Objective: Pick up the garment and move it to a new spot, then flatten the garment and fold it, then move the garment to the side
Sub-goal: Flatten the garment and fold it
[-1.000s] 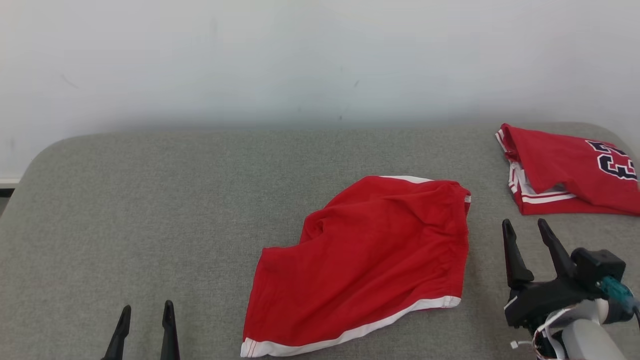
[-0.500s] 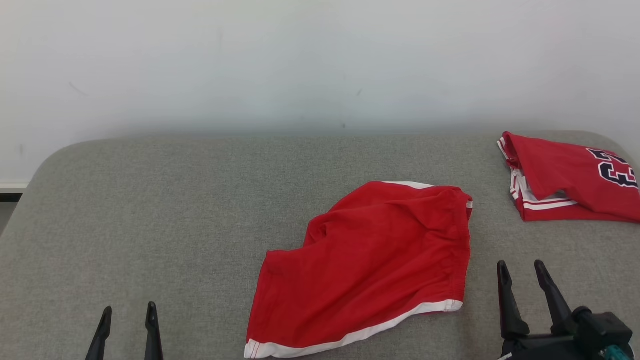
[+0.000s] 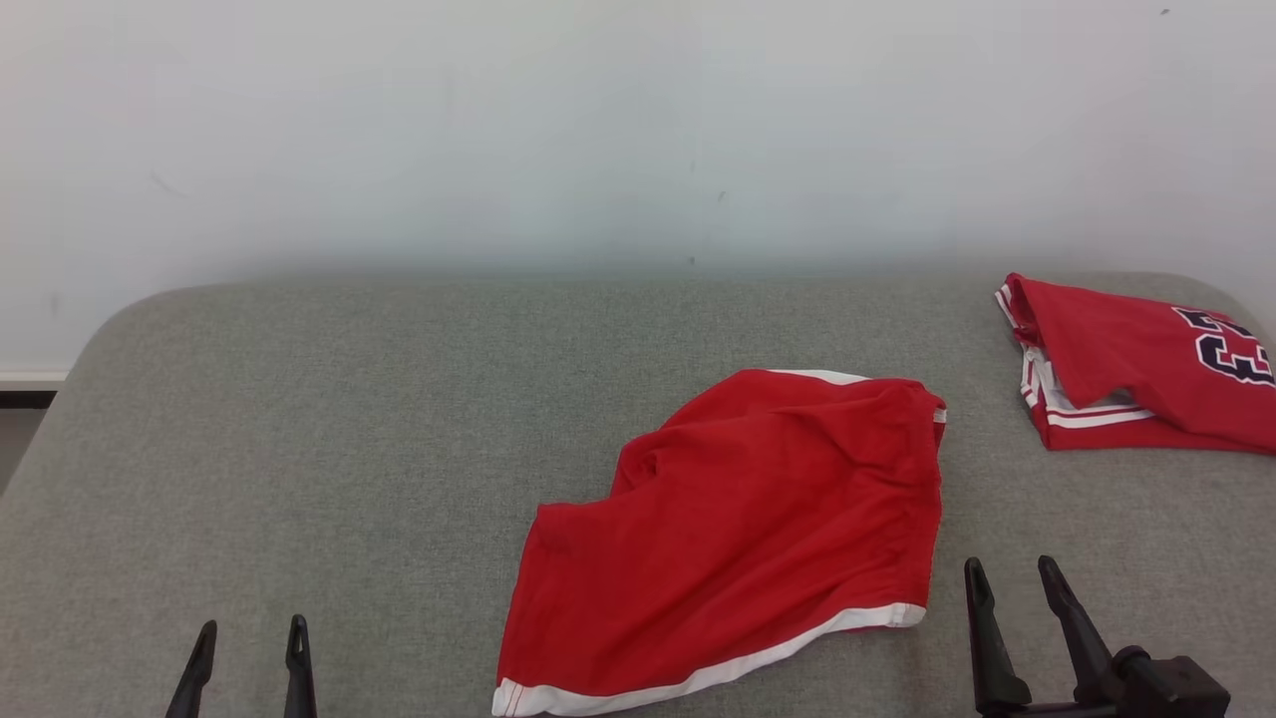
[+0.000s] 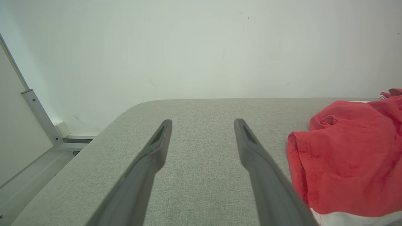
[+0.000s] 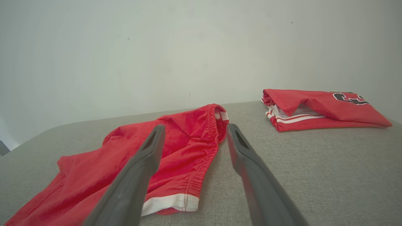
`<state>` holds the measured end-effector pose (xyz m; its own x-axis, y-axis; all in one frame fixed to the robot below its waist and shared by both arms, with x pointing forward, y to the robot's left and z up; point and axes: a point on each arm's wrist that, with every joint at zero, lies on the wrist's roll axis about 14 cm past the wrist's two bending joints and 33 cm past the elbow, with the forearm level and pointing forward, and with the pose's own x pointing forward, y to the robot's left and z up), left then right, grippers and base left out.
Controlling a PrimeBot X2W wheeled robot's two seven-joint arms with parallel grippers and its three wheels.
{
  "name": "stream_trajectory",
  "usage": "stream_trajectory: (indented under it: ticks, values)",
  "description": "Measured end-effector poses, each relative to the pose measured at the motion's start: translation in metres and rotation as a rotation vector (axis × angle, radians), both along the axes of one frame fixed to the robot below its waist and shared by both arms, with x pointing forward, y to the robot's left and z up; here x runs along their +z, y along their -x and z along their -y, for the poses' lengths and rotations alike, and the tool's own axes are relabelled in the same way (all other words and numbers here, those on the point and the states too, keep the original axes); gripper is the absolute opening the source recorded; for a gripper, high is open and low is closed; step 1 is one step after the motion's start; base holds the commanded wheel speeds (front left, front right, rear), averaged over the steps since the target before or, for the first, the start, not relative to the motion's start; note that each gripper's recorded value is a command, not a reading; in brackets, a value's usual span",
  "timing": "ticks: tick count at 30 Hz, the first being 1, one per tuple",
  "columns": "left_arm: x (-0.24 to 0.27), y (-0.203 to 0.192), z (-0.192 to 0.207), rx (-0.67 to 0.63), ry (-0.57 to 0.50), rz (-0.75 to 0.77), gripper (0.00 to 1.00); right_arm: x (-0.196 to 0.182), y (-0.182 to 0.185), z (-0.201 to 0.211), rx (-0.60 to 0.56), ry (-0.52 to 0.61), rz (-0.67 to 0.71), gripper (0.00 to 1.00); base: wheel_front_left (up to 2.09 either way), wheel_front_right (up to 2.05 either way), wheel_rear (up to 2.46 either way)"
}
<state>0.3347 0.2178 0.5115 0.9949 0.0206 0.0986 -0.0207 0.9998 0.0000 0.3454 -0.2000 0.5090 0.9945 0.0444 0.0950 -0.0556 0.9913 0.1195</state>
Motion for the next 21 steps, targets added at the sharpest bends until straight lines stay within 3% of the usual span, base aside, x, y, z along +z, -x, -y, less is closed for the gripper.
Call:
stream_trajectory:
  ticks: [21]
  values:
    - [-0.01, 0.006, -0.005, 0.008, -0.023, -0.035, 1.0, -0.015, -0.002, -0.009, 0.022, 0.004, -0.049, 1.0, 0.0, 0.0, 0.0]
